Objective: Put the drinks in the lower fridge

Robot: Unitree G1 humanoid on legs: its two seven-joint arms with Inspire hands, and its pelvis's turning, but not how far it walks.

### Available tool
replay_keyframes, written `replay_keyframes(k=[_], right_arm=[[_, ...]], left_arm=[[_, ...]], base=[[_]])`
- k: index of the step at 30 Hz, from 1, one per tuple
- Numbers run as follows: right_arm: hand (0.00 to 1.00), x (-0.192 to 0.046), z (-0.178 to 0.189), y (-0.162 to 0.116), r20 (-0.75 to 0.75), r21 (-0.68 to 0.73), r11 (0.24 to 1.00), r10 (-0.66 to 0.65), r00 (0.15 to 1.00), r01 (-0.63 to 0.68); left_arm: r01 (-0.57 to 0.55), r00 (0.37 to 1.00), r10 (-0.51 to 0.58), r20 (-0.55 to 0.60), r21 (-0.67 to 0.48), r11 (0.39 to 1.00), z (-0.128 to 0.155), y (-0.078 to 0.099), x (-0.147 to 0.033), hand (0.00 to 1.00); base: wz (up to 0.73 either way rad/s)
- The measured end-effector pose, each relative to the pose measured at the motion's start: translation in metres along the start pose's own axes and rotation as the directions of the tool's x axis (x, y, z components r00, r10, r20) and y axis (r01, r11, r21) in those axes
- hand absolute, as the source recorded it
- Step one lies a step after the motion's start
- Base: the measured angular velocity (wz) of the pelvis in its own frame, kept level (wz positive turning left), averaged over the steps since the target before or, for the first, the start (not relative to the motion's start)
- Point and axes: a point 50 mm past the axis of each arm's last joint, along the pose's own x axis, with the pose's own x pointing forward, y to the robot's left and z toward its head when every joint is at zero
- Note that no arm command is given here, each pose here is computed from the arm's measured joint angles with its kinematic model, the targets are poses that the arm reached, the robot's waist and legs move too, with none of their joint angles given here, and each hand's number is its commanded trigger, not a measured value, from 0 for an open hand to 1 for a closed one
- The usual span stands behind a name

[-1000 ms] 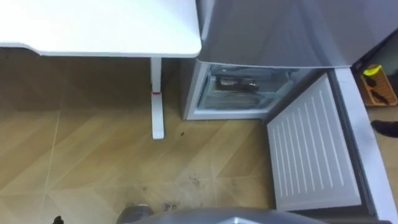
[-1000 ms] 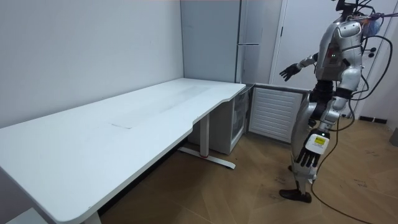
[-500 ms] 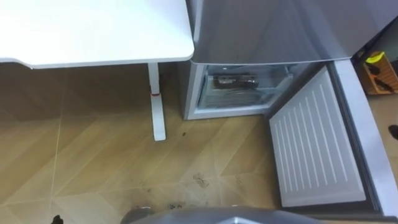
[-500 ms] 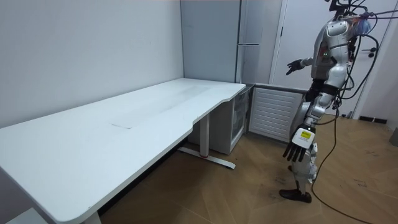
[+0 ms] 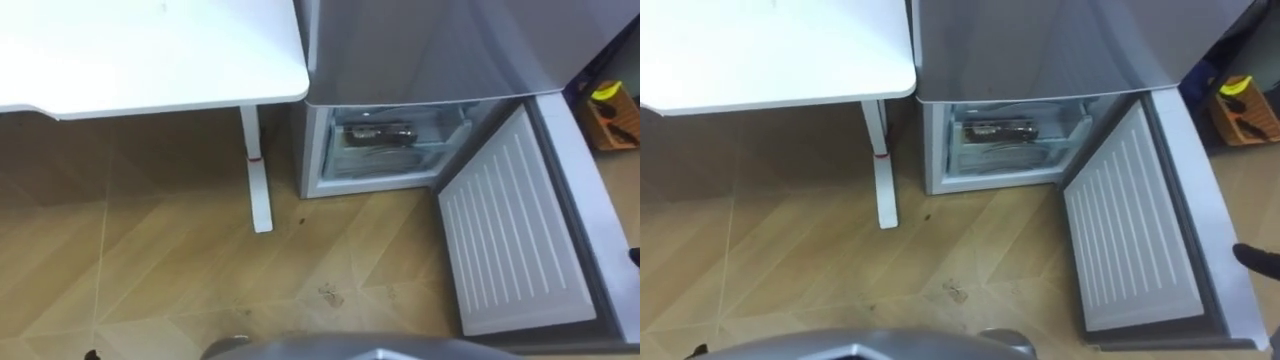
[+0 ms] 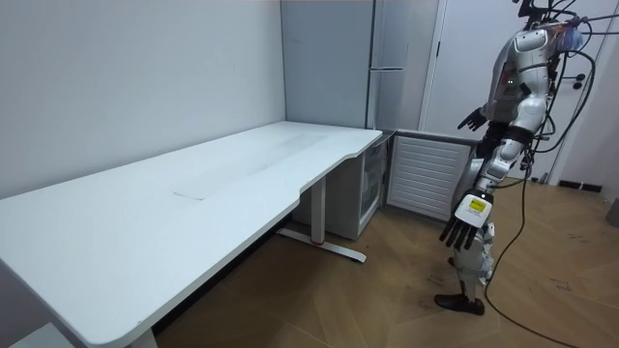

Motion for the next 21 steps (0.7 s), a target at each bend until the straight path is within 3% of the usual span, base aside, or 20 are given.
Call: replay_keyframes(k=[11,21], right_arm=[[0.00,-0.002,-0.024,-0.003,-0.100,0.113,0.994,0.003,0.995,0.008],[0.00,-0.003,-0.030,-0.003,-0.129,0.188,0.982,0.035,0.991,-0.010]], left_arm=[[0.034,0.999,-0.034,0.017,0.016,0.999,0.000,0.003,-0.002,0.00],[0.076,0.996,-0.075,-0.039,0.019,0.997,-0.009,0.002,-0.003,0.00]], base=[[0.01],[0.00]])
